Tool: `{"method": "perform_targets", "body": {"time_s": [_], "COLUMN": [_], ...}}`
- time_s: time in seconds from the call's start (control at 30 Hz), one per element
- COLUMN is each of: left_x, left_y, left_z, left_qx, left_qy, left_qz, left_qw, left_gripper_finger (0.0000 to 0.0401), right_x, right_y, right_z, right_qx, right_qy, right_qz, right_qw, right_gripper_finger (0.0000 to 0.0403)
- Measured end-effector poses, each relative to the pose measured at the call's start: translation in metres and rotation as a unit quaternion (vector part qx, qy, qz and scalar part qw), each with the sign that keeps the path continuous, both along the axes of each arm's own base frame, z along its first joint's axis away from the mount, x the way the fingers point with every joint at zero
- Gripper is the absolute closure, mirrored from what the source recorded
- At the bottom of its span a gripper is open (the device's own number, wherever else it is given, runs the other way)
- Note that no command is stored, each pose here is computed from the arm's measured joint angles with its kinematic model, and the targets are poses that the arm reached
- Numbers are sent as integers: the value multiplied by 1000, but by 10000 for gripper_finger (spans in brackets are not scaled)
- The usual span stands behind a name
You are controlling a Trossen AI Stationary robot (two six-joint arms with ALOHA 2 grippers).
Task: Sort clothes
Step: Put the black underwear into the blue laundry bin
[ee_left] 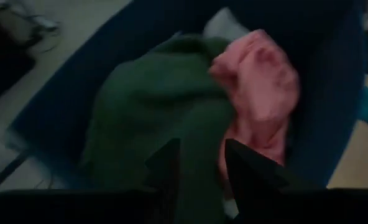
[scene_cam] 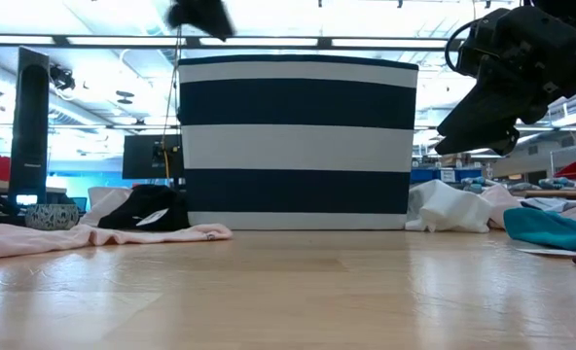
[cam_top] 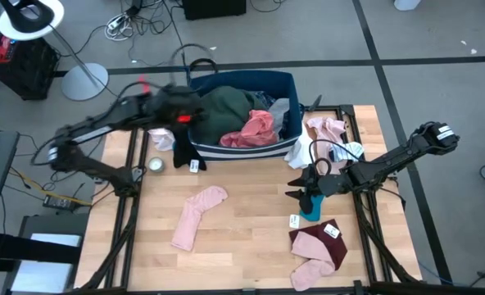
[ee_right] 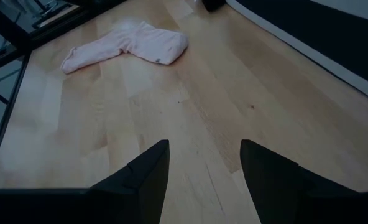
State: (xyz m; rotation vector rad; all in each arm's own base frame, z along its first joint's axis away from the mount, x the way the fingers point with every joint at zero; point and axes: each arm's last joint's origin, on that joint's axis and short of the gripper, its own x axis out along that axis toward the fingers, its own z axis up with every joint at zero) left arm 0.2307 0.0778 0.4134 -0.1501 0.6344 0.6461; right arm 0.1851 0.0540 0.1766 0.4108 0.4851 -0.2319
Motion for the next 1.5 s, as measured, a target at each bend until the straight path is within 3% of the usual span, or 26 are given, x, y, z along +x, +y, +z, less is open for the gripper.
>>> {"method": "perform_targets", "body": {"time_s": [0.23,0.43,0.63,0.93,1.23,1.5], "left_x": [-60,-84,-88,-85,-93,-98], "left_y": [-11,-9,-4,4,3,1], "left_z": [-39,-80,-129,-191,-233,-253], "left_qx": [-10,-32,-85,-126,-151,-149], "left_qy": [-33,-13,24,-17,-25,-18], "left_qz": [116,170,189,214,242,248], "left_qw": [993,985,978,968,958,957], "left_gripper_finger": [268,268,268,268,268,268], "right_x": [0,0,0,0,0,0], "right_y": [0,0,0,0,0,0], "right_z": [0,1,1,1,1,1], "right_qx": [8,12,12,11,11,10], "right_qy": [-2,-5,-5,-6,-6,-6], "right_qz": [-4,-6,-7,-7,-7,-7], "right_qw": [1000,1000,1000,1000,1000,1000], "right_gripper_finger": [204,204,204,204,204,204]}}
